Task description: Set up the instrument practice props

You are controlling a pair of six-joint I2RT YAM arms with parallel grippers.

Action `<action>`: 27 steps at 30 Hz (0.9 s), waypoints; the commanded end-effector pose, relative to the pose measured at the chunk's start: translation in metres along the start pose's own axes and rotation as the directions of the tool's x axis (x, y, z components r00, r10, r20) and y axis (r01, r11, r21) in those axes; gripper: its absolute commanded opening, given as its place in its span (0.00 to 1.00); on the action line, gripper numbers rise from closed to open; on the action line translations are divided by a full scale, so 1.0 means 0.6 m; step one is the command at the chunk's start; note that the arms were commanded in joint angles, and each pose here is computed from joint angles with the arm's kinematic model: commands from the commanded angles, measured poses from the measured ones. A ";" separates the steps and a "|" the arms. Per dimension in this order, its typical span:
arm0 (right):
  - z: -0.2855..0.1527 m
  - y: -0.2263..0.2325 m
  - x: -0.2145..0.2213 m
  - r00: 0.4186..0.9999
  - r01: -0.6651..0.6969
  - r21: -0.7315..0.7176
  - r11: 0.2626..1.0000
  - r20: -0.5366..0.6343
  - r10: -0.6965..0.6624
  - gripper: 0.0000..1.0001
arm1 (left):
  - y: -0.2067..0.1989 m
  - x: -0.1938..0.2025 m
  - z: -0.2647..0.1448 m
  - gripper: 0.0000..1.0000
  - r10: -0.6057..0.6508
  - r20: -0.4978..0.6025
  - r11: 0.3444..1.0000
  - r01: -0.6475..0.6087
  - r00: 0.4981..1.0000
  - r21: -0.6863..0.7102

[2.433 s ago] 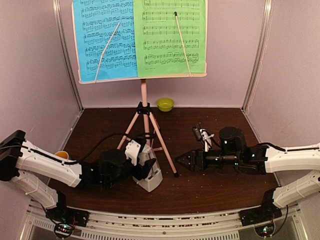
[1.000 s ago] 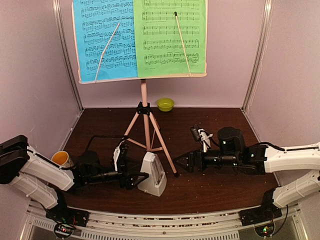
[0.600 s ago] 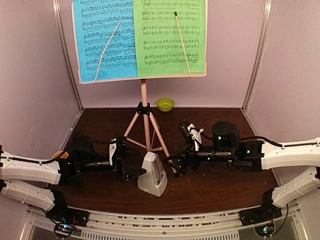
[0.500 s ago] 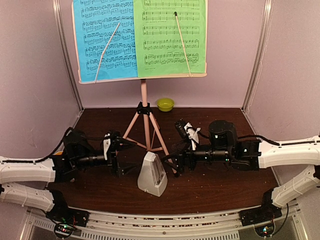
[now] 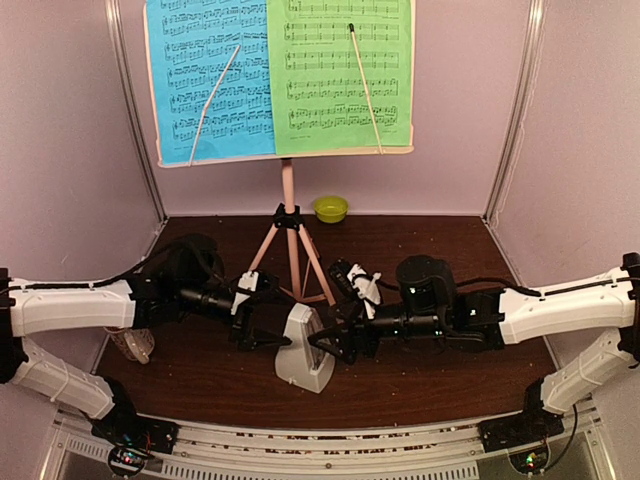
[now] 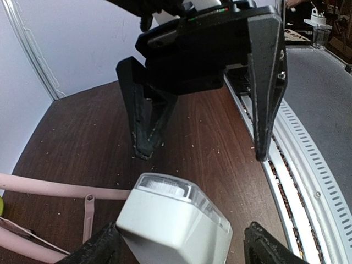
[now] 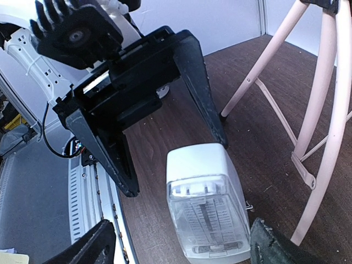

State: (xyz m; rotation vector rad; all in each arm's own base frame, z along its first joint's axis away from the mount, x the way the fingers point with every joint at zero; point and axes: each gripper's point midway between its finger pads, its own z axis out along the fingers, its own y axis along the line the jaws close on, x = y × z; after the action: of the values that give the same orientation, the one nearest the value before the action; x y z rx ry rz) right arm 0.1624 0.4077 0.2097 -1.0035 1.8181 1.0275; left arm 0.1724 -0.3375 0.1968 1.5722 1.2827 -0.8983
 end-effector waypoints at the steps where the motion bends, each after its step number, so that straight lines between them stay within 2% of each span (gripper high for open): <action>1: 0.005 -0.002 -0.004 0.998 0.060 0.025 0.998 0.023 -0.060 0.84 | -0.002 -0.018 0.008 0.78 0.036 0.031 0.995 -0.039 0.999 0.089; 8: 0.018 -0.003 -0.013 0.994 0.102 0.051 0.994 0.031 -0.103 0.80 | -0.001 -0.014 0.024 0.66 0.020 0.018 0.988 -0.023 1.000 0.153; 18: 0.036 -0.002 -0.025 0.988 0.149 0.095 0.984 0.037 -0.153 0.70 | 0.003 -0.012 0.029 0.51 0.009 0.026 0.989 -0.013 1.000 0.150; 22: 0.042 -0.001 -0.028 0.986 0.156 0.104 0.982 0.035 -0.161 0.62 | 0.003 -0.011 0.030 0.47 0.006 0.024 0.989 -0.009 1.000 0.149; 27: 0.045 -0.001 -0.021 0.986 0.164 0.108 0.981 0.019 -0.167 0.47 | 0.004 -0.011 0.029 0.40 0.010 0.021 0.990 -0.013 1.000 0.143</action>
State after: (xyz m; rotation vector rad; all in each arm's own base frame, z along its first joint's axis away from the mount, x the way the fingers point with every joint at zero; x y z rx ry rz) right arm 0.1718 0.4300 0.2047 -1.0635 1.7355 0.8490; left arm 0.1764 -0.3541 0.1944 1.6646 1.2384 -0.9945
